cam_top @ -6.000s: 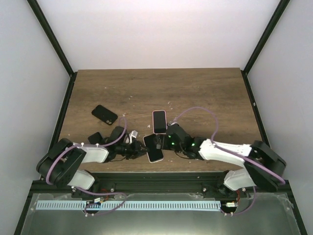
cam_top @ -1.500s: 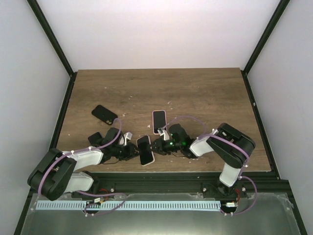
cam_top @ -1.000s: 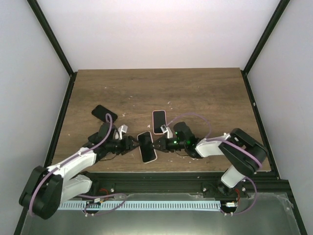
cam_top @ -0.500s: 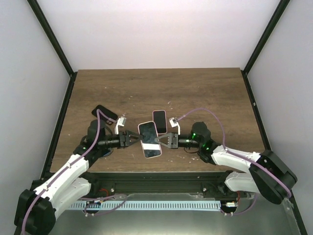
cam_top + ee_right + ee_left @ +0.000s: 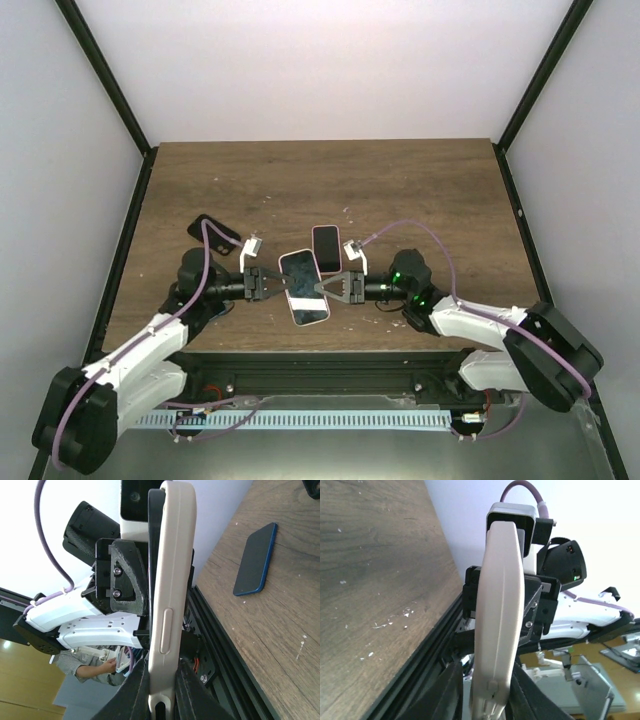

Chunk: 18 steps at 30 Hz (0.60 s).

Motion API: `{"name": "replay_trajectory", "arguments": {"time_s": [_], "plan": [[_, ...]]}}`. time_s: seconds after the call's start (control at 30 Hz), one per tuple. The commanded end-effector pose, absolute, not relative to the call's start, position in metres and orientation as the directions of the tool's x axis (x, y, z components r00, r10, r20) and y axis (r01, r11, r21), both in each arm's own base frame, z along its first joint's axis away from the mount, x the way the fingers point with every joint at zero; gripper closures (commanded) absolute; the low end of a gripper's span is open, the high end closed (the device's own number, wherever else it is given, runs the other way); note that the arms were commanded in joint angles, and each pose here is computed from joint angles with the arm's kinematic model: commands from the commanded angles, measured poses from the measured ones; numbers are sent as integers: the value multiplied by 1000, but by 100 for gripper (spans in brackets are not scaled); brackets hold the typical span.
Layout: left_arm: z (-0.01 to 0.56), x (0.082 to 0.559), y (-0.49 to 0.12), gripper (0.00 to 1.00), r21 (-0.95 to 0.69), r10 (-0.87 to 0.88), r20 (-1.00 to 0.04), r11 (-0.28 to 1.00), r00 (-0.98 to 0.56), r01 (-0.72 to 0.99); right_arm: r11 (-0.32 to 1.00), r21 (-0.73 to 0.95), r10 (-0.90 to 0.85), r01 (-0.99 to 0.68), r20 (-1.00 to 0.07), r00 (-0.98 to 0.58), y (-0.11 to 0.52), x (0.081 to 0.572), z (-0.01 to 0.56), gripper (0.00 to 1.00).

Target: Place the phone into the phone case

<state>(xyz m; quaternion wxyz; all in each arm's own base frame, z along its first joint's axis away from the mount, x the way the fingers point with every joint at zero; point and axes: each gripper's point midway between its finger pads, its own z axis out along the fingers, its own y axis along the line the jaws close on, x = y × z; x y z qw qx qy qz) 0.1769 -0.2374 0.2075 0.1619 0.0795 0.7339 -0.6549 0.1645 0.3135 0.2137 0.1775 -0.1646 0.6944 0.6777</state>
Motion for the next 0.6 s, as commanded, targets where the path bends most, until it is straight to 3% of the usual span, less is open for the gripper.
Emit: {"name": "replay_trajectory", "arguments": {"time_s": [0.0, 0.1, 0.37, 0.57], "plan": [[210, 173, -239, 78, -929, -74, -367, 77, -927, 362, -48, 845, 14, -532, -532, -847, 316, 162, 235, 90], [210, 171, -240, 85, -930, -60, -367, 62, -928, 364, -41, 849, -5, -528, -528, -849, 317, 160, 231, 83], [223, 160, -242, 91, -912, -2, -410, 13, -912, 410, 34, 852, 0, -522, -523, -853, 318, 174, 242, 36], [227, 155, -241, 91, -906, 19, -424, -2, -905, 424, 56, 878, 10, -476, -477, -879, 317, 193, 251, 31]]}}
